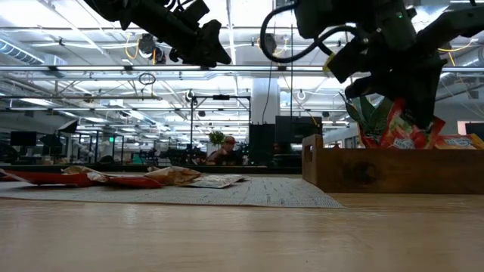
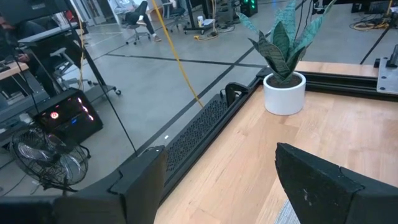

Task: Pick & Place Tea
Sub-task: Put the red tea bag into the middle section of the wooden organizer

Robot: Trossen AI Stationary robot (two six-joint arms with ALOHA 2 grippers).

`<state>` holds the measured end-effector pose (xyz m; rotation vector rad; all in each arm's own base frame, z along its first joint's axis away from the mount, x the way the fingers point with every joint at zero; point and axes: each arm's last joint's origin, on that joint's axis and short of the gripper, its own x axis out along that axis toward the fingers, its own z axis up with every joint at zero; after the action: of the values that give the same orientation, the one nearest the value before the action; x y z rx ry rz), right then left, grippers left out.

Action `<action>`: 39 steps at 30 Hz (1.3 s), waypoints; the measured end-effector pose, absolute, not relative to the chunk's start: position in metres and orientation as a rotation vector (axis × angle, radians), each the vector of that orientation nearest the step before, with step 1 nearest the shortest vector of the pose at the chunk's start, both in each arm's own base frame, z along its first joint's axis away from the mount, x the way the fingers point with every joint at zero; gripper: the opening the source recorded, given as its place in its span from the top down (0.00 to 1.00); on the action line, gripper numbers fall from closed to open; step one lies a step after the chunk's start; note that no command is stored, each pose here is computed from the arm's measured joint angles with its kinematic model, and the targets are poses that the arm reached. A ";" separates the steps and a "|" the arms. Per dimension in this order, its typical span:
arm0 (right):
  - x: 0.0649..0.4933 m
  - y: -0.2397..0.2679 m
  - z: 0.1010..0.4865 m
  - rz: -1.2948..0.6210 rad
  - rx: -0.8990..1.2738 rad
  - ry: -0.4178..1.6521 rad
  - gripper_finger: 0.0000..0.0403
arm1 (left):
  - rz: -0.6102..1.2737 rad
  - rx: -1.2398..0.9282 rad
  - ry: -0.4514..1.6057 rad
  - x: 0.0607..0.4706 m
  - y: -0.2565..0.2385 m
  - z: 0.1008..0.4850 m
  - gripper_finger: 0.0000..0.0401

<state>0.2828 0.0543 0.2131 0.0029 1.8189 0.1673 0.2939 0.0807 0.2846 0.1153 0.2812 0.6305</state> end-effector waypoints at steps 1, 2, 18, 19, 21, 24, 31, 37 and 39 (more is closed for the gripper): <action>0.283 0.054 0.212 0.166 0.003 1.827 1.00 | 0.631 0.115 0.281 0.294 0.081 0.285 0.26; 0.283 0.054 0.211 0.165 0.002 1.839 1.00 | 0.631 0.115 0.281 0.294 0.081 0.285 0.26; 0.282 0.049 0.213 0.126 -0.007 1.843 1.00 | 0.631 0.115 0.279 0.294 0.081 0.285 0.26; 0.282 0.048 0.213 0.126 -0.004 1.842 1.00 | 0.631 0.115 0.279 0.294 0.081 0.285 0.26; 0.282 0.047 0.213 0.124 -0.001 1.843 1.00 | 0.631 0.115 0.279 0.294 0.081 0.285 0.26; 0.281 0.046 0.213 0.121 0.006 1.852 1.00 | 0.631 0.115 0.279 0.294 0.081 0.285 0.26; 0.278 0.046 0.214 0.114 0.007 1.889 1.00 | 0.631 0.115 0.279 0.294 0.081 0.285 0.26; 0.280 0.045 0.214 0.117 0.008 1.869 1.00 | 0.631 0.115 0.279 0.294 0.081 0.285 0.26; 0.281 0.046 0.213 0.118 0.009 1.858 1.00 | 0.631 0.115 0.279 0.294 0.081 0.285 0.26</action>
<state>0.2807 0.0456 0.2132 0.0092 1.8578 0.1183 0.2939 0.0807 0.2848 0.1155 0.2790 0.6306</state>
